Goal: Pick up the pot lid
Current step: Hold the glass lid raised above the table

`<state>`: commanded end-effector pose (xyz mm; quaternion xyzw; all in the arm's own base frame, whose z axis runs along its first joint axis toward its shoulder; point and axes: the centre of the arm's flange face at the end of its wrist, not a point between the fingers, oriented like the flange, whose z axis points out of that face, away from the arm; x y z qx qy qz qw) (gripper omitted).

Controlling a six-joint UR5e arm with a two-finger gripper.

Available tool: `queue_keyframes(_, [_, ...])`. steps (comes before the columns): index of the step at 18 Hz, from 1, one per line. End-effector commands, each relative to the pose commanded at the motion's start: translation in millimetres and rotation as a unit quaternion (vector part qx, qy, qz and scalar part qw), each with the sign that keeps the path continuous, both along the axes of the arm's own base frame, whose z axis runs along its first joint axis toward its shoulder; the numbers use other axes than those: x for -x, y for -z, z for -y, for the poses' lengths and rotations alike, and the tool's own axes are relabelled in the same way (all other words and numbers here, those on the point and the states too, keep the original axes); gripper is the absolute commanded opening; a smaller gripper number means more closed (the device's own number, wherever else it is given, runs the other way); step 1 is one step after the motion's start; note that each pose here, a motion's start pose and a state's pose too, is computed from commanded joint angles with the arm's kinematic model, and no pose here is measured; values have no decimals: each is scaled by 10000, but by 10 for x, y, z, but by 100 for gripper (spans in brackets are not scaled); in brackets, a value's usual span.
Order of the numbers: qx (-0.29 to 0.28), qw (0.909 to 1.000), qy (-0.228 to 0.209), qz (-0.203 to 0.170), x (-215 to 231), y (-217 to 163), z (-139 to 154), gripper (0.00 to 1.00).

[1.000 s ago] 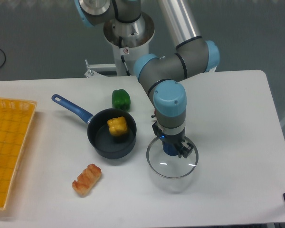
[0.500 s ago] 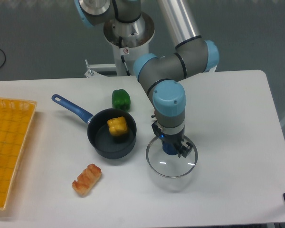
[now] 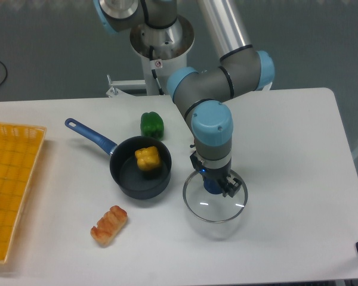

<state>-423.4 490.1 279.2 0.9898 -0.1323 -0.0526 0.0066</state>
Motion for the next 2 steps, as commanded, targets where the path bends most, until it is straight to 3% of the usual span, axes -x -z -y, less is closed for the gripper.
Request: queue_keyframes(2, [0, 10000, 0, 0, 0, 0, 0, 57])
